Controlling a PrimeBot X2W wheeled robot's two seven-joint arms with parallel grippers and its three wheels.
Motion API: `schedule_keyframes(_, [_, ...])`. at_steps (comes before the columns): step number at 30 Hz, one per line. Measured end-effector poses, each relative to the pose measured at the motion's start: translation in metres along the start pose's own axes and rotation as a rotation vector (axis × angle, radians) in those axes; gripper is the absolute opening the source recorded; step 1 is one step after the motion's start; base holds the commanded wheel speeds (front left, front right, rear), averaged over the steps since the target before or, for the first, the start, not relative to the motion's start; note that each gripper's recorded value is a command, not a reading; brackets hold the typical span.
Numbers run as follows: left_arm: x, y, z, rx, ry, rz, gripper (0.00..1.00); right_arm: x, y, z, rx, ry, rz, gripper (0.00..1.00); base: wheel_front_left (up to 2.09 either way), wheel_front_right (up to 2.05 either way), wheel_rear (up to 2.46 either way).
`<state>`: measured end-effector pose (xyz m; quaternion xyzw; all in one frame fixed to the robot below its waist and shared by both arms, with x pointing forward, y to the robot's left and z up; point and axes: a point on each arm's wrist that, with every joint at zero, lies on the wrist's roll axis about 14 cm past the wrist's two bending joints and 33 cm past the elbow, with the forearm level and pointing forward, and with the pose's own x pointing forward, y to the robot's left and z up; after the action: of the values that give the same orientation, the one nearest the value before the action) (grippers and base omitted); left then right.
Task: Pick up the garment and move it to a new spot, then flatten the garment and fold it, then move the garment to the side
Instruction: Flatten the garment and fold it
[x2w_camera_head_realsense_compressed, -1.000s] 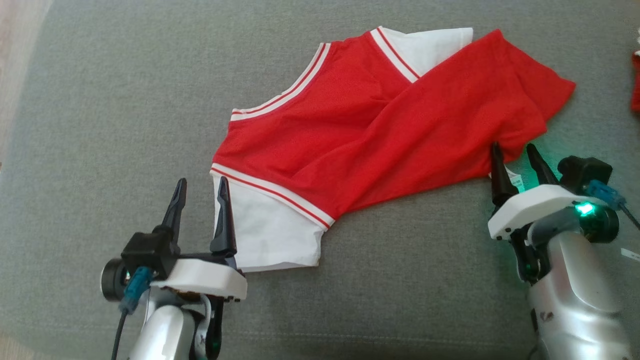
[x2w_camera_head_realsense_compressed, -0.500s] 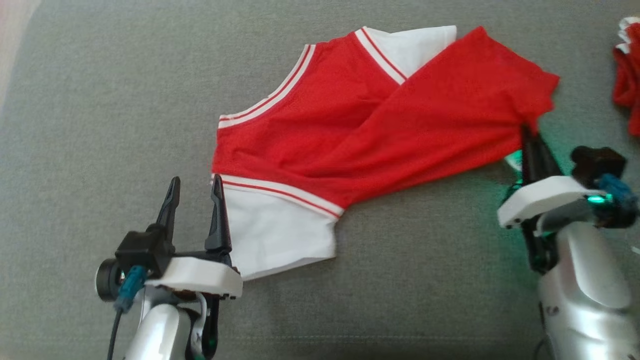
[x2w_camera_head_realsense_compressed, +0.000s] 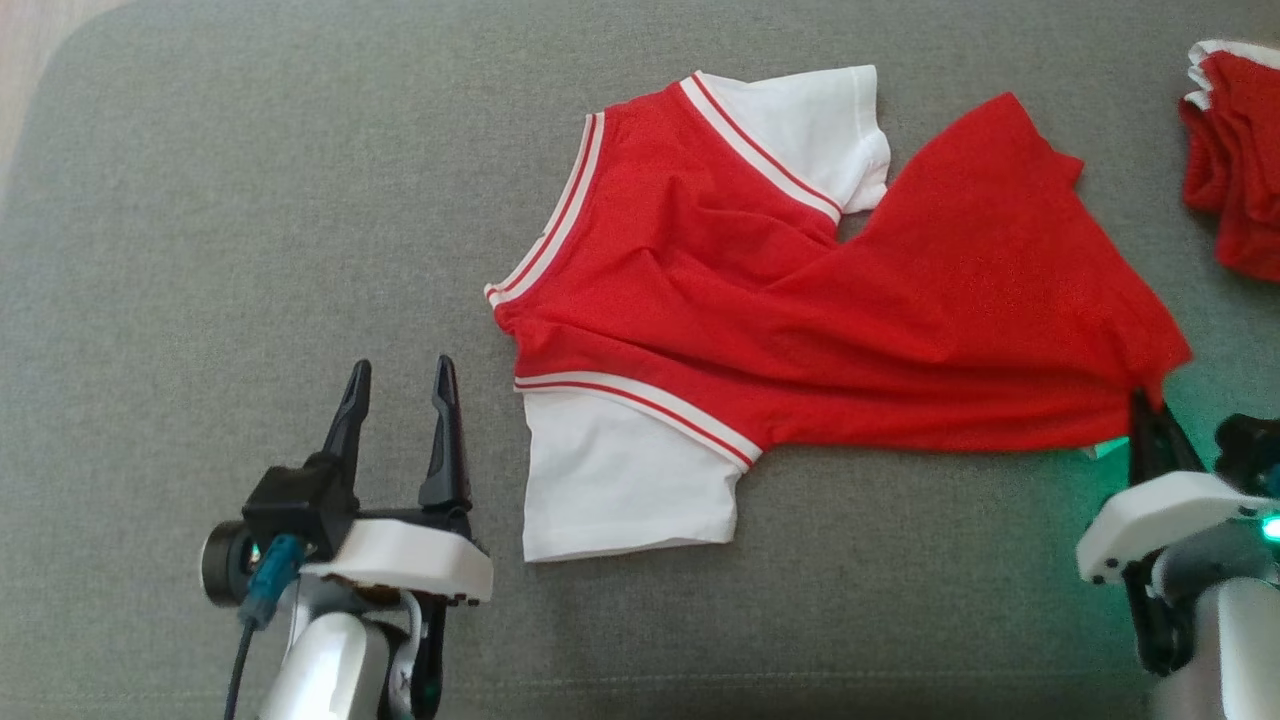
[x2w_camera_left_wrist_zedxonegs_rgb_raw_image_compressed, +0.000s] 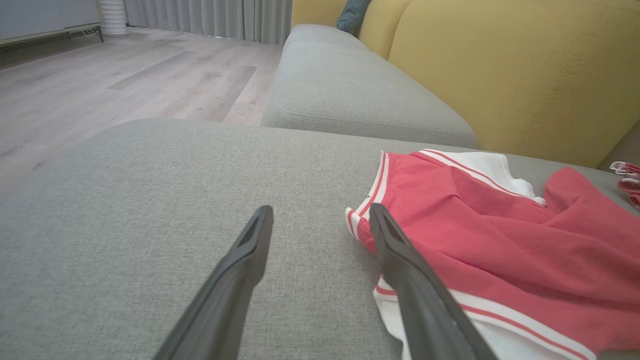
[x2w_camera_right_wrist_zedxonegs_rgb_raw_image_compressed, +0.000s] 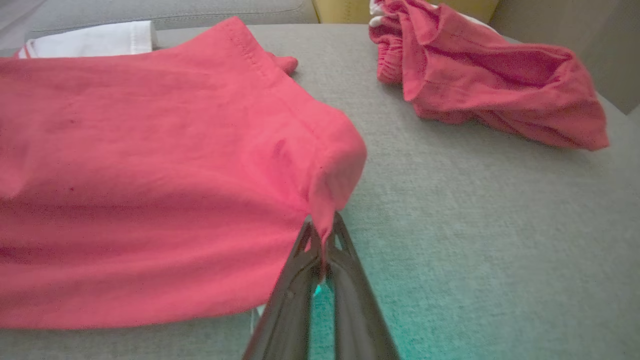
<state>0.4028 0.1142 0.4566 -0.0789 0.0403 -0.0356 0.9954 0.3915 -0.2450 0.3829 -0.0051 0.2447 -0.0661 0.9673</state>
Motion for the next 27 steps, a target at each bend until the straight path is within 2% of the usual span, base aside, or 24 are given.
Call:
schedule_keyframes(1, [0.0,-0.001,0.0,0.0,0.0,-0.002,1.0,0.0,0.003,0.001,-0.001,-0.003,0.007,0.0,0.0,0.0,0.0])
schedule_keyframes(2, [-0.001,-0.001,0.0,0.0,0.0,-0.004,1.0,0.001,0.006,0.003,-0.006,-0.009,0.017,0.1,0.0,0.0,0.0])
schedule_keyframes(3, [-0.001,-0.001,0.0,0.0,0.001,-0.004,1.0,0.001,0.011,0.005,-0.01,-0.016,0.031,0.1,0.0,0.0,0.0])
schedule_keyframes(4, [-0.001,-0.001,0.0,0.0,0.001,-0.003,1.0,0.001,0.016,0.008,-0.011,-0.022,0.046,0.28,0.0,0.0,0.0])
schedule_keyframes(6, [-0.002,0.0,0.0,0.001,0.0,-0.002,1.0,0.003,0.027,0.012,-0.019,-0.034,0.077,0.83,0.0,0.0,0.0])
schedule_keyframes(7, [-0.002,0.0,0.0,0.001,0.0,-0.001,1.0,0.004,0.033,0.015,-0.021,-0.04,0.094,0.96,0.0,0.0,0.0])
schedule_keyframes(8, [-0.002,0.0,0.001,0.001,0.0,-0.001,1.0,0.006,0.041,0.018,-0.02,-0.047,0.115,1.0,0.0,0.0,0.0])
schedule_keyframes(14, [-0.005,0.004,0.001,0.003,-0.002,0.008,1.0,0.016,0.079,0.033,-0.032,-0.075,0.218,1.0,0.0,0.0,0.0])
schedule_keyframes(19, [-0.005,0.005,0.002,0.003,-0.004,0.012,1.0,0.013,0.097,0.038,-0.04,-0.106,0.273,1.0,0.0,0.0,0.0])
schedule_keyframes(27, [-0.002,-0.001,0.0,0.0,0.001,-0.003,1.0,0.008,0.086,0.065,-0.015,-0.189,0.247,1.0,0.0,0.0,0.0])
